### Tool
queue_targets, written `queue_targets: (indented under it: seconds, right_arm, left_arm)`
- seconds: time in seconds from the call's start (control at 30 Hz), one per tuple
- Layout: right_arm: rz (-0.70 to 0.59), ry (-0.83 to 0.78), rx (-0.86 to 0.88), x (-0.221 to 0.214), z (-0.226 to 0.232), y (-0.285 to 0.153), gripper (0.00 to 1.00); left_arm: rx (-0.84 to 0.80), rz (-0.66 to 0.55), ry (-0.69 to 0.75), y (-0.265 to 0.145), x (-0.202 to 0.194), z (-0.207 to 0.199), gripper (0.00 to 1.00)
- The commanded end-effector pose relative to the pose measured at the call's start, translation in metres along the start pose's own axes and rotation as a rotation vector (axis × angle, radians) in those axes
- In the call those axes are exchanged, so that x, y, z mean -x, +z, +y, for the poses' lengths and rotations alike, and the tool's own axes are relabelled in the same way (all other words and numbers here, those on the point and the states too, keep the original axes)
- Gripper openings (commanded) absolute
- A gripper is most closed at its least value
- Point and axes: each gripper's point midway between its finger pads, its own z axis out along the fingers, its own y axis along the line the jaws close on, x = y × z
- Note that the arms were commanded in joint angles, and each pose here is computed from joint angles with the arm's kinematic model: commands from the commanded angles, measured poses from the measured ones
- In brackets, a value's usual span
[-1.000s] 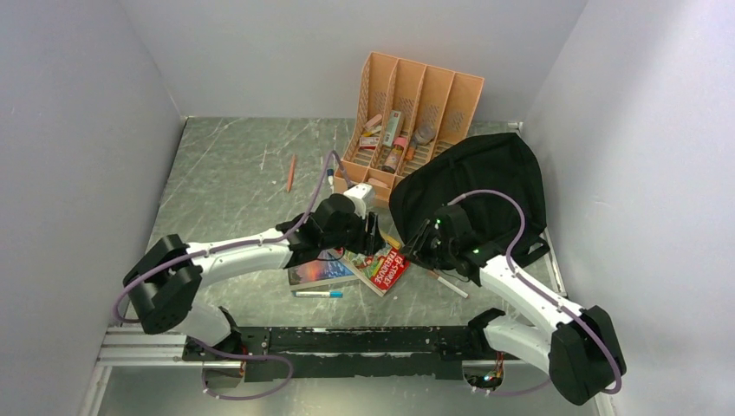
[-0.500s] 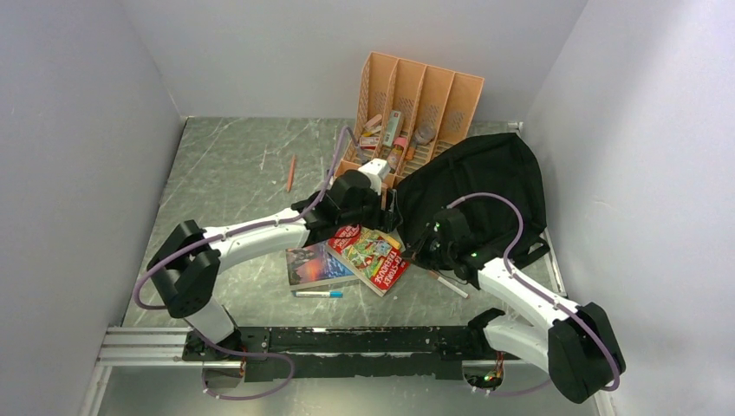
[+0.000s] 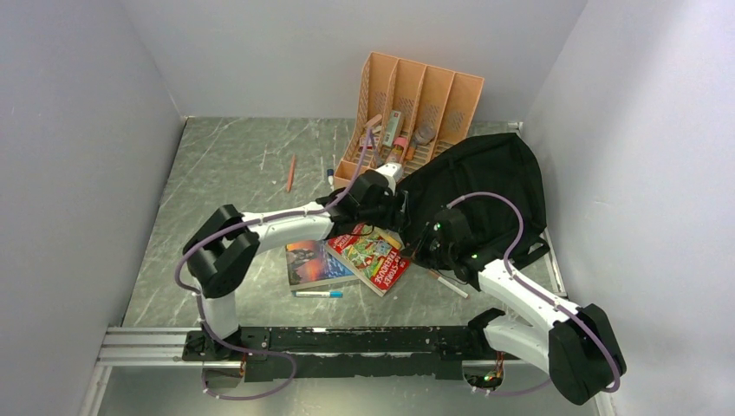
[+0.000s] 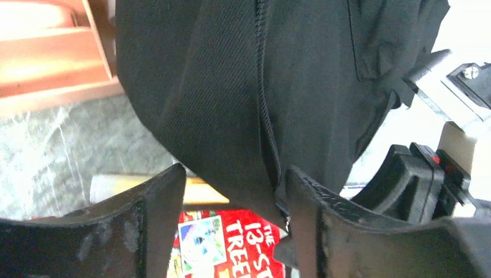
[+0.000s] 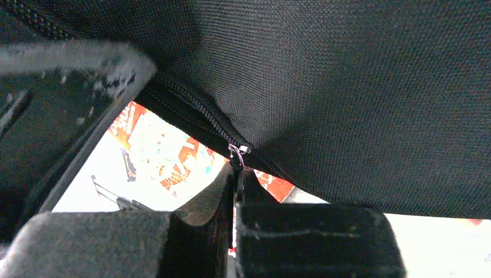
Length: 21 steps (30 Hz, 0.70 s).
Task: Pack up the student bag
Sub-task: Unzip the student bag at the center of the board.
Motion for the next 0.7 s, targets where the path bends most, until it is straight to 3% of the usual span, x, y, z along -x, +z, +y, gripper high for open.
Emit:
queue_targets:
  seconds: [0.0, 0.17, 0.2, 0.37, 0.67]
  right_arm:
    - [-0.004, -0.023, 0.012, -0.001, 0.000, 0.001, 0.00]
    - [-0.025, -0.040, -0.018, 0.001, -0.007, -0.001, 0.00]
    - [-0.035, -0.050, -0.030, 0.003, -0.010, -0.001, 0.00]
    - [-0.059, -0.077, -0.116, 0.007, -0.027, 0.000, 0.00]
    - [-0.103, -0.092, -0.173, 0.016, -0.035, -0.007, 0.00]
  left_arm:
    - [-0.022, -0.047, 0.009, 0.011, 0.024, -0.011, 0.57]
    - [-0.031, -0.040, 0.011, 0.022, 0.032, -0.018, 0.11]
    - [-0.029, -0.025, -0.006, 0.023, 0.033, -0.018, 0.06]
    - [-0.054, -0.046, -0.021, 0.025, 0.068, -0.025, 0.05]
    - [0.078, -0.182, -0.008, 0.003, 0.142, 0.010, 0.05]
